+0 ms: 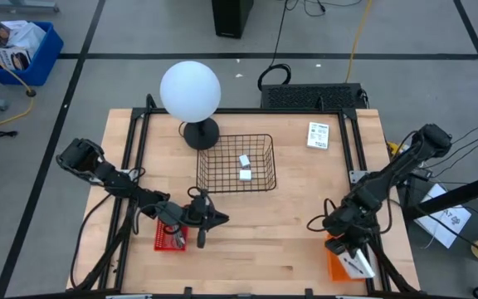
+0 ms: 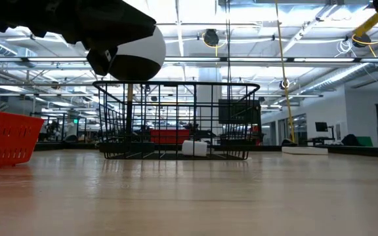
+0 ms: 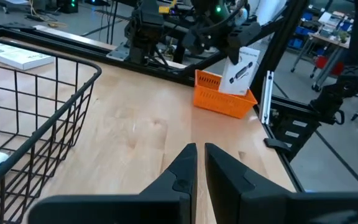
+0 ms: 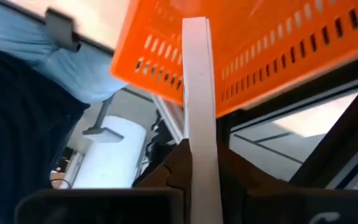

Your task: Pick and place items into bin

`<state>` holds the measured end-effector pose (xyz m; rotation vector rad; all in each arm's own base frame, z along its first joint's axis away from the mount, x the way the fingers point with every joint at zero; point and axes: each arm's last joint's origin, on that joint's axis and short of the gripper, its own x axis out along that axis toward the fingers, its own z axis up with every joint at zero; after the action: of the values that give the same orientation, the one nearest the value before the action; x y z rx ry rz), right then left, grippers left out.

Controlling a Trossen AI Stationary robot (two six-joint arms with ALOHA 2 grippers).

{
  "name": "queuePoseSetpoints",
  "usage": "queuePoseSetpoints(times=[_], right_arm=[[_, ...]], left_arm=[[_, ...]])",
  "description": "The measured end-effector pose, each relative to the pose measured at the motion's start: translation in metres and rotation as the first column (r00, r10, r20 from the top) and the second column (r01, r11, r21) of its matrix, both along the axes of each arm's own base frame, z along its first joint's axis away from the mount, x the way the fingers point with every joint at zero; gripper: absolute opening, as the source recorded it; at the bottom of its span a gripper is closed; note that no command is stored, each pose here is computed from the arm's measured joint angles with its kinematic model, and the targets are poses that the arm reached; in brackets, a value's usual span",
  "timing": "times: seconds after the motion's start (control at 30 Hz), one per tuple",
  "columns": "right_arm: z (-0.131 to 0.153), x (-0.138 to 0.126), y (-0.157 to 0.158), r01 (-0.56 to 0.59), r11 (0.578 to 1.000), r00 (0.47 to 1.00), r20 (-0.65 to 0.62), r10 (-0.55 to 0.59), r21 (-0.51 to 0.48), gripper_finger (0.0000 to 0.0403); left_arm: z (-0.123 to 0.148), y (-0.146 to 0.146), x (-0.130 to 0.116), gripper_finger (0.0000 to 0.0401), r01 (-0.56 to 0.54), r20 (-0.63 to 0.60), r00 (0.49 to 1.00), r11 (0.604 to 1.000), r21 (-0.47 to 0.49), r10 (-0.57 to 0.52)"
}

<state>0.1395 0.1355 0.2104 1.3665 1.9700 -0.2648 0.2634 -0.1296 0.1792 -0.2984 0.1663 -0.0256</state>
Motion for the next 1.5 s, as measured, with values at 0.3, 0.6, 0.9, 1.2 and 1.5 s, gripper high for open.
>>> queuePoseSetpoints(times=[0.3, 0.6, 0.9, 1.2, 1.5], right_arm=[[-0.008, 0.005, -0.008, 0.010, 1.000, 0.999, 0.044, -0.010, 0.006, 0.0101], [0.000, 0.007, -0.017, 0.058, 0.997, 0.997, 0.052, -0.061, 0.058, 0.0117], [0.012, 0.000, -0.033, 0.124, 0.991, 0.989, 0.080, -0.128, 0.055, 0.0096], [0.016, 0.004, -0.057, 0.191, 0.978, 0.919, 0.366, -0.148, -0.082, 0.0081], [0.013, 0.025, -0.089, 0.384, 0.787, 0.726, 0.685, 0.065, -0.482, 0.0079]], left_arm=[[0.000, 0.000, 0.000, 0.0035, 0.000, 0.000, 1.000, 1.000, 0.000, 0.000], [0.000, 0.000, 0.000, 0.0035, 0.000, 0.000, 1.000, 1.000, 0.000, 0.000], [0.000, 0.000, 0.000, 0.0035, 0.000, 0.000, 1.000, 1.000, 0.000, 0.000], [0.000, 0.000, 0.000, 0.0035, 0.000, 0.000, 1.000, 1.000, 0.000, 0.000], [0.000, 0.001, 0.000, 0.0035, -0.004, 0.000, 1.000, 1.000, 0.000, 0.004]])
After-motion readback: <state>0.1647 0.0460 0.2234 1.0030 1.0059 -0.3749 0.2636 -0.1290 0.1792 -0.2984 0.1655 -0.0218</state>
